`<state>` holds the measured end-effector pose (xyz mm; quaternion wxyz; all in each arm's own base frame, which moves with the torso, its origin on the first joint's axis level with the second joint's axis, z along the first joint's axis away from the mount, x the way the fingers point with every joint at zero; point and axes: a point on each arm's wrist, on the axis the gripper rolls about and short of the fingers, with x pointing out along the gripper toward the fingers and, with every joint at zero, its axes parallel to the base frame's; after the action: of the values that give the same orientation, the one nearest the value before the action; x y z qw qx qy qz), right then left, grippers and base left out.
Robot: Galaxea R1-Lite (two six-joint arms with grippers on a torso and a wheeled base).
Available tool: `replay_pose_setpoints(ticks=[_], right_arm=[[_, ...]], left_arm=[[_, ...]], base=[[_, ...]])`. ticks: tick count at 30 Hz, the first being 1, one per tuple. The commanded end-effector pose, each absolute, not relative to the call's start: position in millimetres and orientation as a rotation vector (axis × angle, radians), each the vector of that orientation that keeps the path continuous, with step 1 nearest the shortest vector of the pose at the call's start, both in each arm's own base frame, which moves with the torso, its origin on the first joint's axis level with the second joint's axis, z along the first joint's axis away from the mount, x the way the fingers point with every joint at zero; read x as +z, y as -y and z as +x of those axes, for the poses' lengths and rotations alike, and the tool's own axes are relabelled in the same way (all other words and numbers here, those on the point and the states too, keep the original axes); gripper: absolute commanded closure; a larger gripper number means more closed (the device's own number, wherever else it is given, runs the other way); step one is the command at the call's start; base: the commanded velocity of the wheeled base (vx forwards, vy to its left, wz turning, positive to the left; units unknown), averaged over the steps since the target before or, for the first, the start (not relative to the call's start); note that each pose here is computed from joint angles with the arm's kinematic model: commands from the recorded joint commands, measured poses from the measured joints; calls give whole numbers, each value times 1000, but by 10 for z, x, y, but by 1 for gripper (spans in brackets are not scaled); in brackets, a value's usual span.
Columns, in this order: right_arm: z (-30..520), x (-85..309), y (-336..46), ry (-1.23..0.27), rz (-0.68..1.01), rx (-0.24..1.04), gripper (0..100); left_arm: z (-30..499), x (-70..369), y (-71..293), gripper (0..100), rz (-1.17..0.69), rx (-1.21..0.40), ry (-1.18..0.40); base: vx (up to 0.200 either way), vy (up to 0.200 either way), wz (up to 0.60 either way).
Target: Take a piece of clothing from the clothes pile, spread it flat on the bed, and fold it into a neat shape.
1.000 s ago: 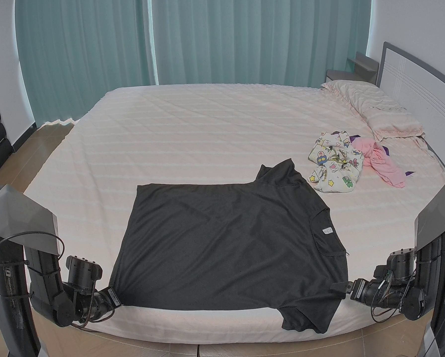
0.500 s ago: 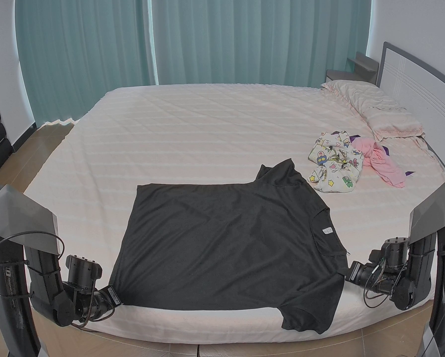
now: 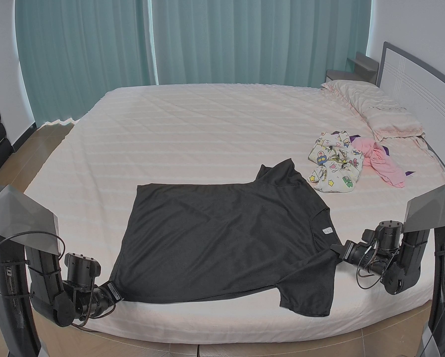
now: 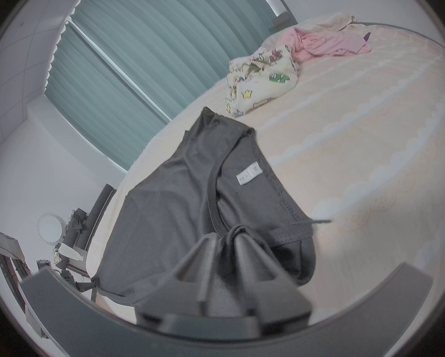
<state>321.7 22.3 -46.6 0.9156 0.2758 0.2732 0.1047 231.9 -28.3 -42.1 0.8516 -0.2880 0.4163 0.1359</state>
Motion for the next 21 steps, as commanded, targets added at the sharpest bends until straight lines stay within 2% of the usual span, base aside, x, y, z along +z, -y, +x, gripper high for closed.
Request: replay_pose_setpoints(ticks=[1,9,12,21], right_arm=[[3273,-541,-220,-586,554,217,0],[3088,-252,92,-546,593,146,0],[2922,-253,149,-584,619,116,0],[2353,-236,-240,-803,717,144,0]], left_arm=[[2320,-430,285,100,-607,286,-878],[2319,-433,288,100,-605,286,-880],[2319,-433,288,100,-605,286,-880],[2307,-435,287,100,-605,286,-885]], base=[[0,0,0],[0,0,0],[0,0,0],[0,0,0]])
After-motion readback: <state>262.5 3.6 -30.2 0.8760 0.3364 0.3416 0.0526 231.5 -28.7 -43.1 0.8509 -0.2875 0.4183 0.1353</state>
